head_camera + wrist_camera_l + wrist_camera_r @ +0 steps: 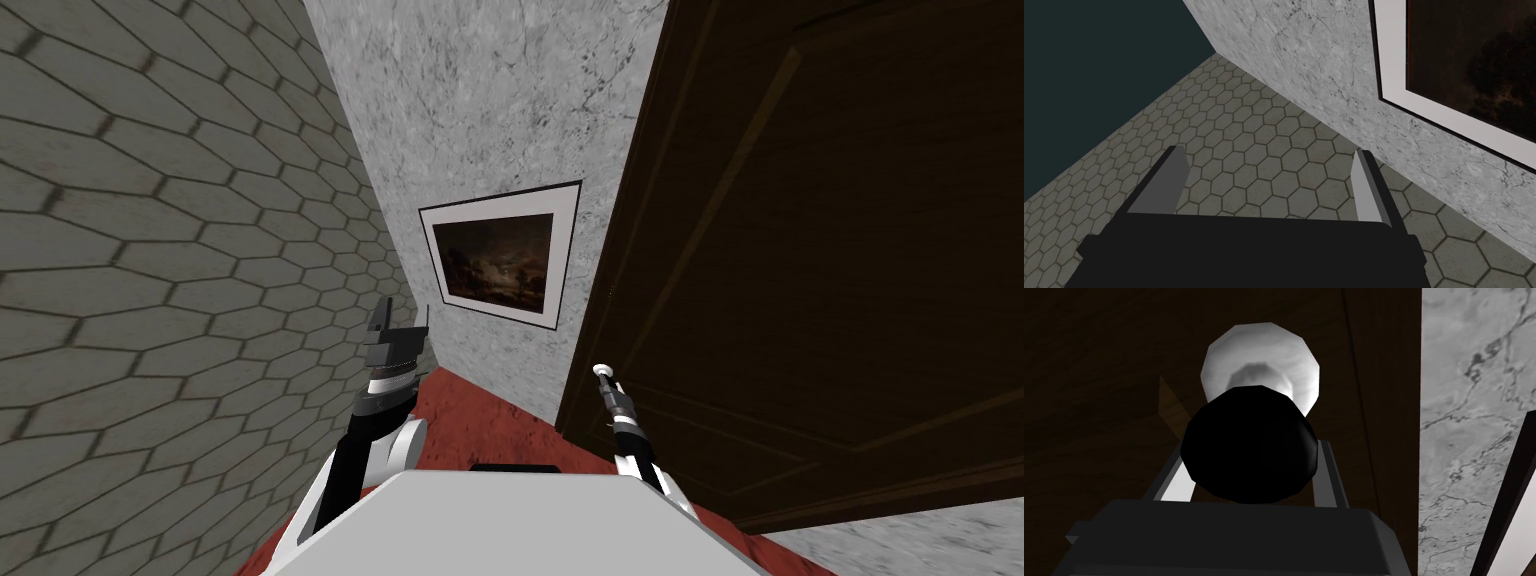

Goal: Pull the door open

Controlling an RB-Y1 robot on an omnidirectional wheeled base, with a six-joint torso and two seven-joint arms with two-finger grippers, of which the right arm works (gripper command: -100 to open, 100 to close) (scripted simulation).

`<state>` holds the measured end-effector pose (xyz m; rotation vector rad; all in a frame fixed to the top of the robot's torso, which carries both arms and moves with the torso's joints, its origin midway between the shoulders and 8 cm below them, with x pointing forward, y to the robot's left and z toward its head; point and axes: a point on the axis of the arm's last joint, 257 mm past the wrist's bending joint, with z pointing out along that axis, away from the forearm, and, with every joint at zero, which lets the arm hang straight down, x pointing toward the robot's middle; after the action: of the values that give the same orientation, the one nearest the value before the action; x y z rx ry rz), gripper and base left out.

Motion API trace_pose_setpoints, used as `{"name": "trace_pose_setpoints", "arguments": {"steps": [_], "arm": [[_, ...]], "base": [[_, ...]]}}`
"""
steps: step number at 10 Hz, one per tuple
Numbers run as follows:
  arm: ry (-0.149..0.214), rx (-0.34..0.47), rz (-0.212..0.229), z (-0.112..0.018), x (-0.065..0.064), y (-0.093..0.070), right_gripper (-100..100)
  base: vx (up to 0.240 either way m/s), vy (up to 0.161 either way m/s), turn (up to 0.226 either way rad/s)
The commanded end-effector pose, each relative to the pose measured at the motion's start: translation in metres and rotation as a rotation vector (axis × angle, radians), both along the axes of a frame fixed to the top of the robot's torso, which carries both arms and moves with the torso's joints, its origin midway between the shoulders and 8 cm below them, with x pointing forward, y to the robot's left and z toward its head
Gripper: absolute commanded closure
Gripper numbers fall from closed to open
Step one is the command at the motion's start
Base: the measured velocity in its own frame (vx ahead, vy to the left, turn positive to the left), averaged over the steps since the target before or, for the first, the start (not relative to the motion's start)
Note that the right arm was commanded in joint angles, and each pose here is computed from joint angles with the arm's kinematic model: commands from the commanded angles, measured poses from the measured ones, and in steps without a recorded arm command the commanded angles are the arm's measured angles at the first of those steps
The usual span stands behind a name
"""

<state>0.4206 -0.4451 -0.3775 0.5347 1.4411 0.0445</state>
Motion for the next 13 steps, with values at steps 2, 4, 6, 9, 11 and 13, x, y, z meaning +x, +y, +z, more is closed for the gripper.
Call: {"name": "trace_pose_setpoints", "arguments": {"steps": [2,4,6,9,11,13], "arm": [[-0.028,0.069,-0.001,0.0009,-0.0001,-0.0001,100],[-0.059,0.14,-0.004,0.0026,-0.0006,-0.0026,100],[-0.08,0.191,-0.005,0.0035,-0.0009,-0.0039,100],[-0.117,0.277,-0.008,0.0051,-0.0016,-0.0067,100],[-0.138,0.327,-0.009,0.0059,-0.0019,-0.0081,100],[-0.157,0.372,-0.011,0.0066,-0.0023,-0.0094,100]], "base": [[-0.033,-0.012,0.046],[-0.034,-0.009,0.055],[-0.034,-0.008,0.033],[-0.038,-0.016,0.055],[-0.022,-0.007,0.037],[-0.04,-0.011,0.054]]}}
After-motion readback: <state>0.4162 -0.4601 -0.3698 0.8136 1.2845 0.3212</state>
